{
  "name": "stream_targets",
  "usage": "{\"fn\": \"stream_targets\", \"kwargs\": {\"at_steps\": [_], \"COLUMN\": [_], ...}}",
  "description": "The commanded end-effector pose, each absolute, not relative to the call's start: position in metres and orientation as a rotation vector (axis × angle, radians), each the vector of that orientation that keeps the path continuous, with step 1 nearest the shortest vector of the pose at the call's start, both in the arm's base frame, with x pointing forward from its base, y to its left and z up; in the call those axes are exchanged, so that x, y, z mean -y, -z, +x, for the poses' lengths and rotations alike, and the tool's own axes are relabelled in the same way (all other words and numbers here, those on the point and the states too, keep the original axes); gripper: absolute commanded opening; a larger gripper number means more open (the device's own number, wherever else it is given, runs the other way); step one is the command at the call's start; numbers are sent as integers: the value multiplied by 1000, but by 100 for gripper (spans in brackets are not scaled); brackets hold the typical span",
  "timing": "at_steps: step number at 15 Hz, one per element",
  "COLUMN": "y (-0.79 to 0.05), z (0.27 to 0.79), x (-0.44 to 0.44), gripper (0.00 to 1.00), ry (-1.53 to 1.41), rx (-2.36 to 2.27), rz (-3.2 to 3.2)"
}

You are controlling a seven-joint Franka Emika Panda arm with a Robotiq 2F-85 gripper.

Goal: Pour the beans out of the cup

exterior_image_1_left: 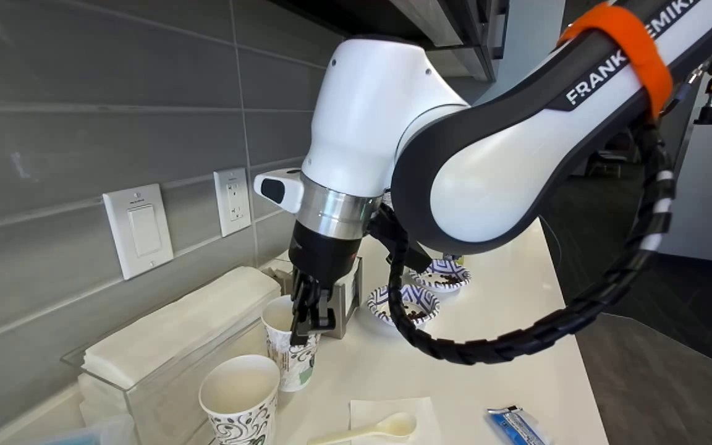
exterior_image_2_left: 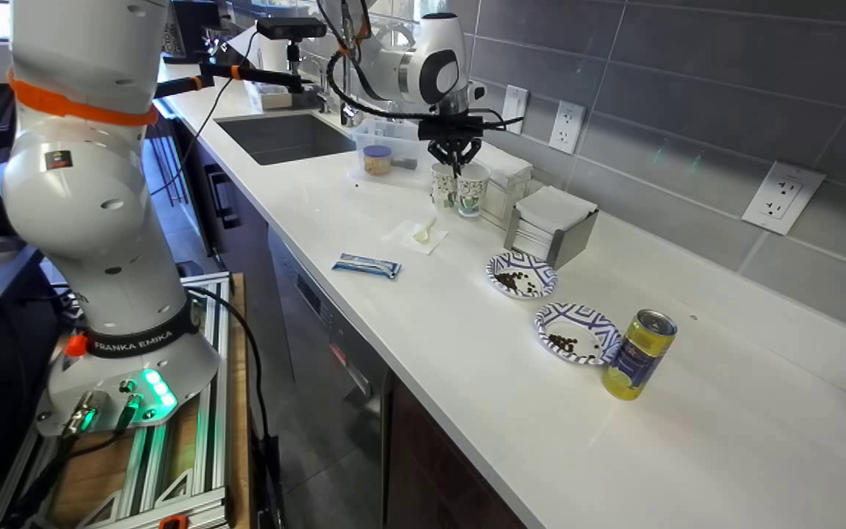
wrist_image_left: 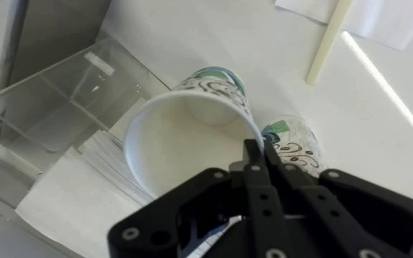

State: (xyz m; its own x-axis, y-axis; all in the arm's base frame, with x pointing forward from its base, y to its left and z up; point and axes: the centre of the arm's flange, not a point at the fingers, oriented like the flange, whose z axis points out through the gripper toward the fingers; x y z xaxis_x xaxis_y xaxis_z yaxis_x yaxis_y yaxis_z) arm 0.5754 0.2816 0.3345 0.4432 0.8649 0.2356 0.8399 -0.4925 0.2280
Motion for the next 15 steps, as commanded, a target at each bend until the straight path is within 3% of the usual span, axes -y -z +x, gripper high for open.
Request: {"fn": "stream_targets", "kwargs": {"at_steps": [1,3,4,6,10,15], "y": [-323,-318,-317,-325,-366,-396], "z": [583,583,584,581,560,490], "x": [-276,-275,-275,-278,-280,-235], "gripper": [1,1,29,36,67,100], "ry": [-498,-488,-474,-450,-455,-759], "rx": [-1625,-1655,-1658,-1660,-1558,-1214], "rz": [2611,2606,2596,2593,2639,2730]}}
